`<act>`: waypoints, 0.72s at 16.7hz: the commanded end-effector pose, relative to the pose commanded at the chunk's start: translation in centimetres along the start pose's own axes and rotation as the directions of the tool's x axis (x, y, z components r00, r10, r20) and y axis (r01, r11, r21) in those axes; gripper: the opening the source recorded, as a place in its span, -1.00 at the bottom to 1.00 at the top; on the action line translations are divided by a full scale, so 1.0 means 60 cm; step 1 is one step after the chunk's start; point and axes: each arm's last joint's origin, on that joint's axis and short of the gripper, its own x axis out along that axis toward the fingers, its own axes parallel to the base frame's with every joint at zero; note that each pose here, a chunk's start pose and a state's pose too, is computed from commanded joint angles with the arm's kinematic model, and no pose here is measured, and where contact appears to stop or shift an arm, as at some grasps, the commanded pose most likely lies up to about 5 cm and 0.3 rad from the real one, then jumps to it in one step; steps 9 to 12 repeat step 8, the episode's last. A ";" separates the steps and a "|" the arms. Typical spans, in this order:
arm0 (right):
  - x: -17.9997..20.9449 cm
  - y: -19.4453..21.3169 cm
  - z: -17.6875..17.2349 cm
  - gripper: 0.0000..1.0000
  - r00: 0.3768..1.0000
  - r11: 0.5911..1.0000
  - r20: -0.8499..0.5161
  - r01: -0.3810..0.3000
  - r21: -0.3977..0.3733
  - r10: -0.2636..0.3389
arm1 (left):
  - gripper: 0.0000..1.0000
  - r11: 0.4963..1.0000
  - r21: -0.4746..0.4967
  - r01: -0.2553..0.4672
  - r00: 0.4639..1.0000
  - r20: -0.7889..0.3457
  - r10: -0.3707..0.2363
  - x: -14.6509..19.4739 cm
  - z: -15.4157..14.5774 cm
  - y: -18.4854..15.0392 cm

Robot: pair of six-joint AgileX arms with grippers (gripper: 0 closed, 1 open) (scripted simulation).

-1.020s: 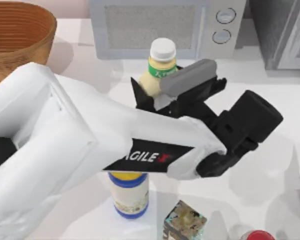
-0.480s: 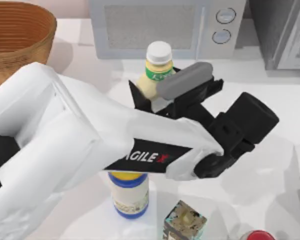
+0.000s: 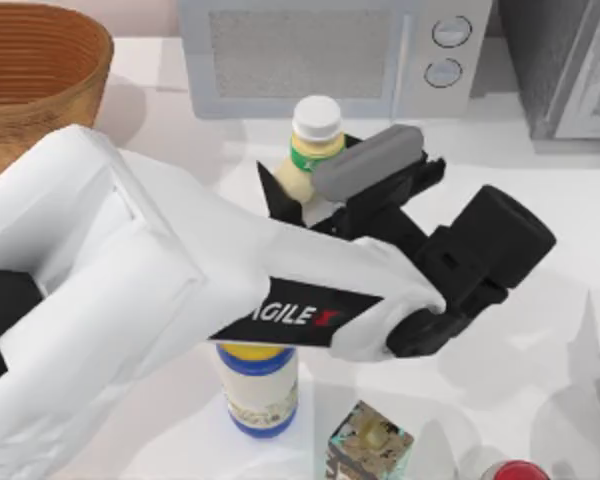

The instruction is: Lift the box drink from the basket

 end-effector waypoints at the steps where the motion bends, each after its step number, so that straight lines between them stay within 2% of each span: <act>1: 0.000 0.000 0.000 1.00 1.000 1.000 0.000 0.000 0.000 0.000 | 0.81 1.000 0.000 0.000 1.000 0.000 0.000 0.000 0.000 0.000; 2: 0.000 0.000 0.000 1.00 1.000 1.000 0.000 0.000 0.000 0.000 | 0.96 1.000 0.000 0.000 1.000 0.000 0.000 0.000 0.000 0.000; 3: 0.000 0.000 0.000 1.00 1.000 1.000 0.000 0.000 0.000 0.000 | 1.00 1.000 0.000 0.000 1.000 0.000 0.000 0.000 0.000 0.000; 12: 0.000 0.000 0.000 1.00 1.000 1.000 0.000 0.000 0.000 0.000 | 1.00 1.000 0.000 0.000 1.000 0.000 0.000 0.000 0.000 0.000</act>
